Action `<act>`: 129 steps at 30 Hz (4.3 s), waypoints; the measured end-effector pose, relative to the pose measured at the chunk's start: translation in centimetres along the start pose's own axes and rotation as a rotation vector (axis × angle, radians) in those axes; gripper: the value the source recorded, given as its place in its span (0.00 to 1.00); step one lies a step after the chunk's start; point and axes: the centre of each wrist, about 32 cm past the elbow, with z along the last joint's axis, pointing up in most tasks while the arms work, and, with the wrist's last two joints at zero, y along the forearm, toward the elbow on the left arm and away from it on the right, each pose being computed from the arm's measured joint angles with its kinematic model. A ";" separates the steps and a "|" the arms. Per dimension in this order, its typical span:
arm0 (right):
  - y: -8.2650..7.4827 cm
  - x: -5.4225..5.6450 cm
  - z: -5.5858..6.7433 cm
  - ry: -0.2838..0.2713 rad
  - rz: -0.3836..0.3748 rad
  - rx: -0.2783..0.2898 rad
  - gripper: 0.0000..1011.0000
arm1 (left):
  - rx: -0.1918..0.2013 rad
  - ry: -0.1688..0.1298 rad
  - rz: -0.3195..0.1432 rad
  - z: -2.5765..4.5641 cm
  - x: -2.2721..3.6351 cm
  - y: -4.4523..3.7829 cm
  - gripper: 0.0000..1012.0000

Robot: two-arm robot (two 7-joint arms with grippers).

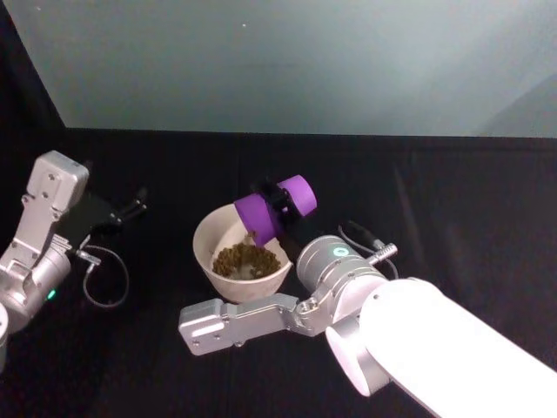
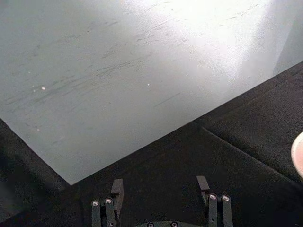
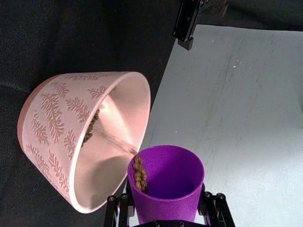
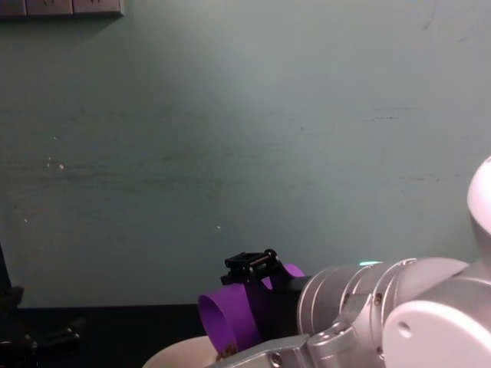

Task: Pick up the cup and pour the mung beans from the cup into the bowl.

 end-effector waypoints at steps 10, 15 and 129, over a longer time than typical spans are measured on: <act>0.0 0.0 0.1 -0.007 0.001 -0.001 0.71 | 0.000 0.000 0.000 0.00 0.00 0.00 0.99; 0.0 0.0 0.1 -0.013 0.002 -0.002 0.71 | 0.000 0.000 0.000 0.00 0.00 0.00 0.99; 0.7 -8.3 -11.8 1.483 -0.051 0.191 0.71 | 0.000 0.000 0.000 0.00 0.00 0.00 0.99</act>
